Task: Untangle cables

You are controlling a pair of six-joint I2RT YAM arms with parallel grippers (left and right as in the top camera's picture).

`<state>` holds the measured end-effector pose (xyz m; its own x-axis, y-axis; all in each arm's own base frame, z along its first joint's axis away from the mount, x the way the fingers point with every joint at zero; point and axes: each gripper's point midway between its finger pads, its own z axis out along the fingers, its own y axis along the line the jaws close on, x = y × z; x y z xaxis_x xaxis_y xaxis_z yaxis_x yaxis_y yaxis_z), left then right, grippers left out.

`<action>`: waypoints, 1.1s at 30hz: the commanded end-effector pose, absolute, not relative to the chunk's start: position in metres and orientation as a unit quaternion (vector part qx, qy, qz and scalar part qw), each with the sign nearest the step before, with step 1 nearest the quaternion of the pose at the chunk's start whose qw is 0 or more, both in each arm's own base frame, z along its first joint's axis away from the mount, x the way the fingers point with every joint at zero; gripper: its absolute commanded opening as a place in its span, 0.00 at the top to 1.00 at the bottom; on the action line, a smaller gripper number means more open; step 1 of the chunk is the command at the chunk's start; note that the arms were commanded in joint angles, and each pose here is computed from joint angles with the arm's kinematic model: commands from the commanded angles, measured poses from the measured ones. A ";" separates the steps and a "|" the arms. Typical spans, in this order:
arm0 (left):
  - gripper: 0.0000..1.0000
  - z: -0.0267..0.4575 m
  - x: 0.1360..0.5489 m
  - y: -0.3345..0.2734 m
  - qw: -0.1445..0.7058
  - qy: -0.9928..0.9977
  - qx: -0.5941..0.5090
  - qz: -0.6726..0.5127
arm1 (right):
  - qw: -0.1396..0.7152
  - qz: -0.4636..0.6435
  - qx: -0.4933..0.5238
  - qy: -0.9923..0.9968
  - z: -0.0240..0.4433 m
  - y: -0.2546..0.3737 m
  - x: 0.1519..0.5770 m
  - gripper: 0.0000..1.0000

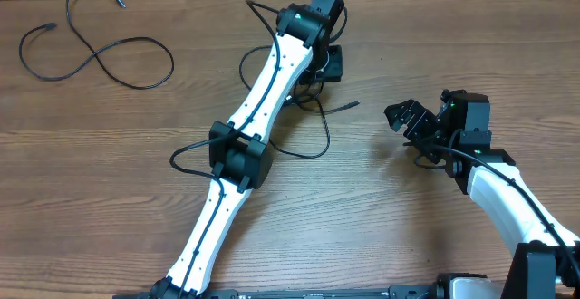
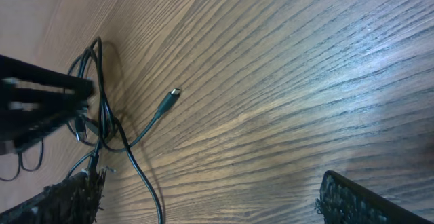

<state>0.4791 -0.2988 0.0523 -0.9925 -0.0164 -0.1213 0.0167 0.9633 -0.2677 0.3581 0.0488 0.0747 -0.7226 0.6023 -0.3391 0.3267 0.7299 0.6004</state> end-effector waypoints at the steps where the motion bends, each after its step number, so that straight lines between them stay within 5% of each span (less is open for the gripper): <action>1: 0.55 0.031 0.476 -0.302 0.042 0.990 -0.006 -0.134 | 0.287 0.264 0.251 0.886 0.090 0.047 0.365 0.00; 6: 0.62 0.019 0.476 -0.305 0.039 0.990 -0.004 -0.133 | 0.283 0.262 0.252 0.888 0.089 0.047 0.363 0.00; 11: 0.96 0.011 0.476 -0.315 0.043 0.990 -0.007 -0.137 | 0.279 0.261 0.253 0.889 0.088 0.047 0.361 0.00; 19: 0.96 0.085 0.487 -0.335 0.094 0.971 0.012 -0.218 | 0.272 0.271 0.250 0.889 0.088 0.051 0.359 0.00; 33: 0.96 0.310 0.446 -0.342 0.255 0.891 0.136 -0.349 | 0.263 0.345 0.210 0.876 0.104 0.076 0.360 0.00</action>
<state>0.4751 -0.3375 0.2220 -0.9139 0.0217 -0.4054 0.2485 0.8195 -0.5165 0.3540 0.0696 0.0826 -0.7694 0.5708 -0.2868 0.2610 0.6907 0.6744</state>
